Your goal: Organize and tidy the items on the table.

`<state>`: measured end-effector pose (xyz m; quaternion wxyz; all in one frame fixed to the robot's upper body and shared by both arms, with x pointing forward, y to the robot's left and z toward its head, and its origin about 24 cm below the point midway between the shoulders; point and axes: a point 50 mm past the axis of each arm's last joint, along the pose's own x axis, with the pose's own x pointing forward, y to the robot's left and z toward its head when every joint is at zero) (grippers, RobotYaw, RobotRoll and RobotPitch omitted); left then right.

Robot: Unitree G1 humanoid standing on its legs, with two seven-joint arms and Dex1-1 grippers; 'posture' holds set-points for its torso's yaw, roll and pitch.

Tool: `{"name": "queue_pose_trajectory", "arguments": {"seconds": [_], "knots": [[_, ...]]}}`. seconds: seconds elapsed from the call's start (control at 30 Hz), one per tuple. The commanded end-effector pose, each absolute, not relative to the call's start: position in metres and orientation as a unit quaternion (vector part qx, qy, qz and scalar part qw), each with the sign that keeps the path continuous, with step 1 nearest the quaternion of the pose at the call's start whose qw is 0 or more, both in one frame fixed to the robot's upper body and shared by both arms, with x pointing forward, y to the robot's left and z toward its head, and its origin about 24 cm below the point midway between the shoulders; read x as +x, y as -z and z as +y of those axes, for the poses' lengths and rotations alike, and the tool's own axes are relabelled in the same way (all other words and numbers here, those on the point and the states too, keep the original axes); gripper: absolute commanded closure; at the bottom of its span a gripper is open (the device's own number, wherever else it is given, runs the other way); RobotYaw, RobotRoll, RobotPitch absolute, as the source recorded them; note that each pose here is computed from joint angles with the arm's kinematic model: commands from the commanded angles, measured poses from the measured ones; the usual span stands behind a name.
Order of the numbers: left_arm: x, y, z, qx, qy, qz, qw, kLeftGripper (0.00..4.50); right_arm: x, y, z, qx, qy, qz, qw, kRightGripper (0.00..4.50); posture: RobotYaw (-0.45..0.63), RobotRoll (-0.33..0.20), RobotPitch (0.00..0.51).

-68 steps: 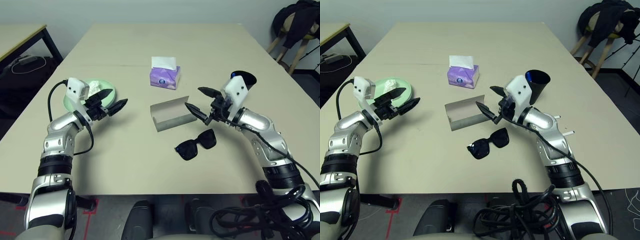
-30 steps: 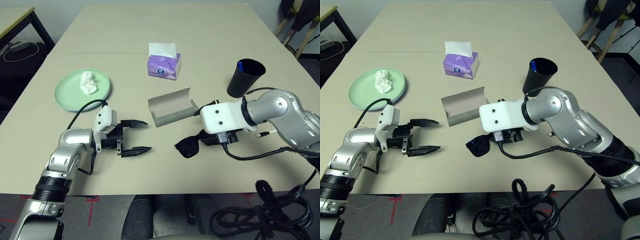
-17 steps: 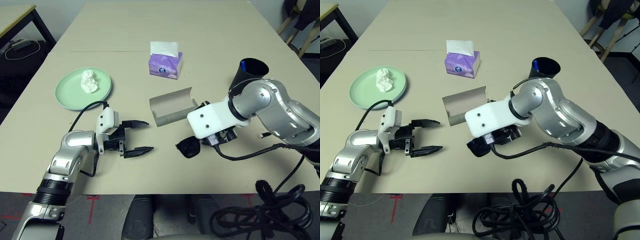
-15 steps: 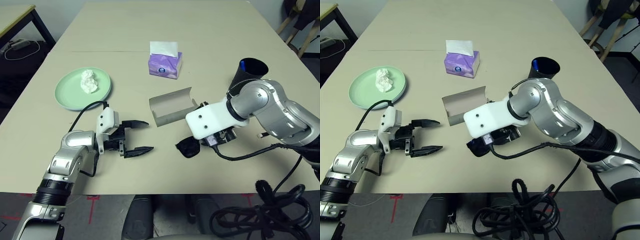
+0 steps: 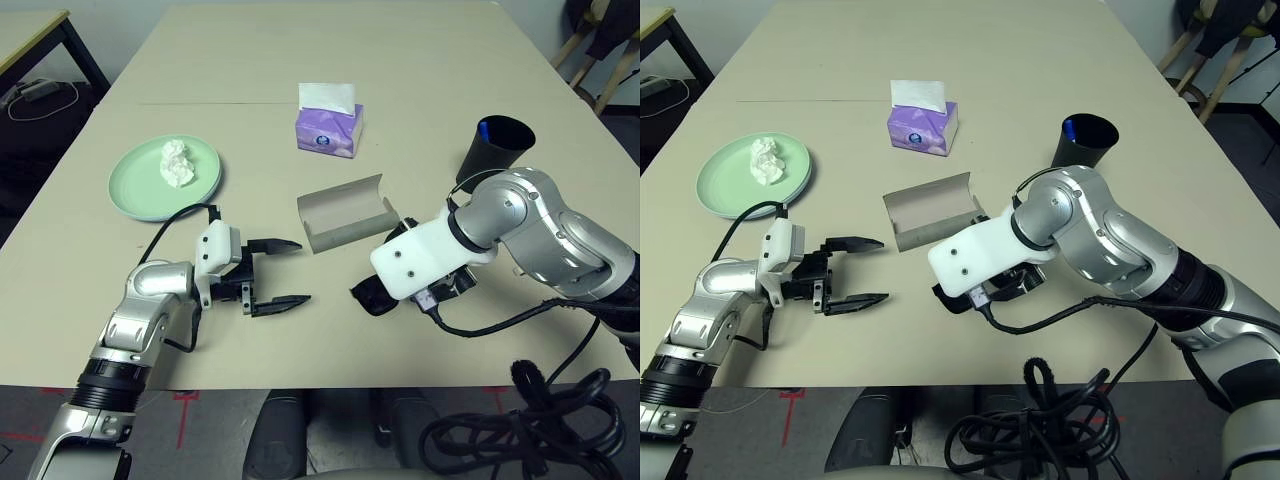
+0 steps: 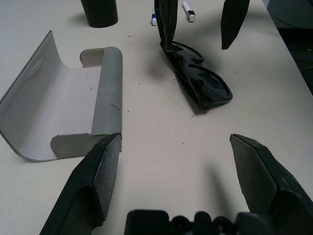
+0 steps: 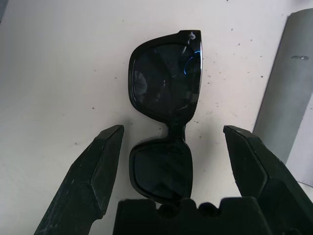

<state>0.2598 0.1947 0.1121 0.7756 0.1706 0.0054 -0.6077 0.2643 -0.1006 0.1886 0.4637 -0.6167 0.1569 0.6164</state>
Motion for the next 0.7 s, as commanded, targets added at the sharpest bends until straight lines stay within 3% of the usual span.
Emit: {"name": "queue_pose_trajectory", "arguments": {"seconds": [0.03,0.7], "knots": [[0.2551,-0.1092,0.1906,0.18,0.622,0.009,0.762,0.02,0.2641,-0.1828,-0.0998,-0.631,-0.616,0.154,0.446,0.0,0.13,0.0,0.17],[0.2549,-0.1074,0.1873,0.176,0.619,0.011,0.765,0.02,0.2702,-0.1807,-0.0945,-0.647,-0.624,0.146,0.413,0.0,0.14,0.0,0.165]]}}
